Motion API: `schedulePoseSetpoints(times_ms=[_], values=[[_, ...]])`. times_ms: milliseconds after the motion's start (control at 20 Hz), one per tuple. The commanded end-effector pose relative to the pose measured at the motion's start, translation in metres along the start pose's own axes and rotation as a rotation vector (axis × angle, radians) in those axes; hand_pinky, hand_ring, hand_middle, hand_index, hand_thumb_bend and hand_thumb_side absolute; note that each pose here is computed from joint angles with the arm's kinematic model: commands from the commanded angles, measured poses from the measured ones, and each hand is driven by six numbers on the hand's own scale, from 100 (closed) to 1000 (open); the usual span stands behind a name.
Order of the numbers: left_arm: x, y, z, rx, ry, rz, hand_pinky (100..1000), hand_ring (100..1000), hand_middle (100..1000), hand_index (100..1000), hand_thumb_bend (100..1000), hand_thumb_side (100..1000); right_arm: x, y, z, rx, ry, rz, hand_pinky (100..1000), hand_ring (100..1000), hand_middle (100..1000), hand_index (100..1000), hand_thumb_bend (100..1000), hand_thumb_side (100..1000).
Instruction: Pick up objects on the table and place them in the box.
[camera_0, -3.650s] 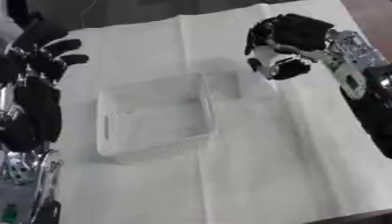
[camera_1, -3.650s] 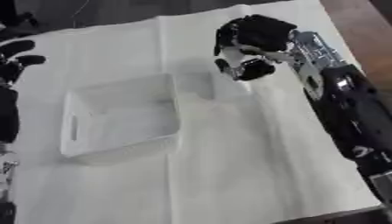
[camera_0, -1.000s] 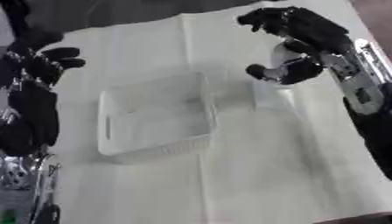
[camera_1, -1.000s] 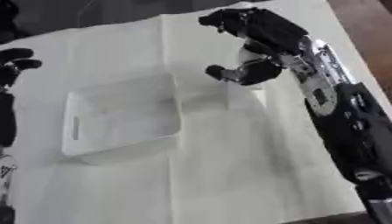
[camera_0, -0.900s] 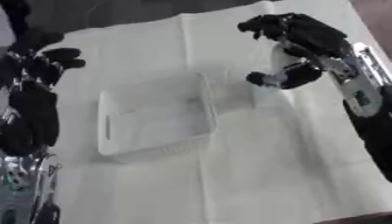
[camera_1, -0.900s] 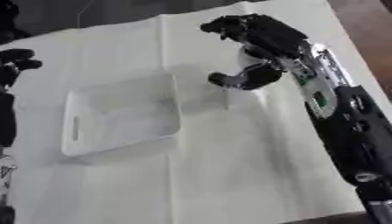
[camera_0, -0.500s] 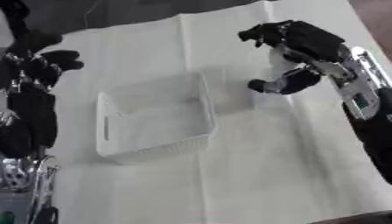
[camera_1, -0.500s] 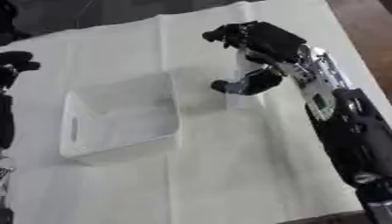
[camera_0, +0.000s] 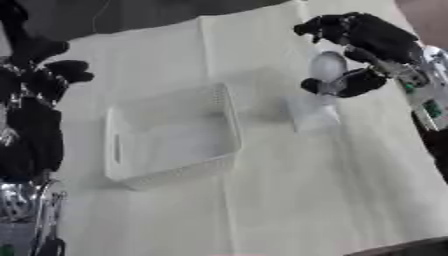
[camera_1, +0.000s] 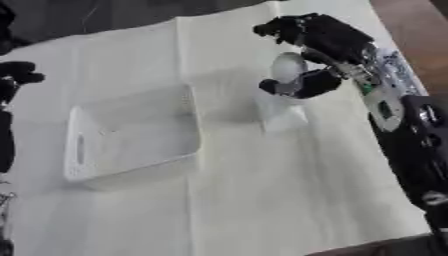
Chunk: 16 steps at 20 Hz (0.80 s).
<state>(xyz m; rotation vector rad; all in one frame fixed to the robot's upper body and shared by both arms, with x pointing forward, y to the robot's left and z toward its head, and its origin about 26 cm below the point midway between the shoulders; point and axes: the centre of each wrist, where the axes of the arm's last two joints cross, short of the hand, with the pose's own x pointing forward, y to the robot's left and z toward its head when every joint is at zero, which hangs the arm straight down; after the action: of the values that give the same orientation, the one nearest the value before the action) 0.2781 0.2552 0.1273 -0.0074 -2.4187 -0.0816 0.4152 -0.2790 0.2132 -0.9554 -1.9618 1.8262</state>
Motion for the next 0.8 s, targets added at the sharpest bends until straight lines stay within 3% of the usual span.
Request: schedulePoseSetpoints(times_ms=[50,800], values=[[0.003,0.003,-0.002,-0.007,-0.014,-0.015,634,678,724,852,100,1000,-0.012,-0.01,0.013,0.019,0.041,0.042,610,666,803,968,474,854],[0.003,0.002,-0.002,-0.006,-0.014,-0.014,634,677,725,852,100,1000,-0.018,0.01,0.02,0.085,0.066,0.012,600,654,796,970,453,848]])
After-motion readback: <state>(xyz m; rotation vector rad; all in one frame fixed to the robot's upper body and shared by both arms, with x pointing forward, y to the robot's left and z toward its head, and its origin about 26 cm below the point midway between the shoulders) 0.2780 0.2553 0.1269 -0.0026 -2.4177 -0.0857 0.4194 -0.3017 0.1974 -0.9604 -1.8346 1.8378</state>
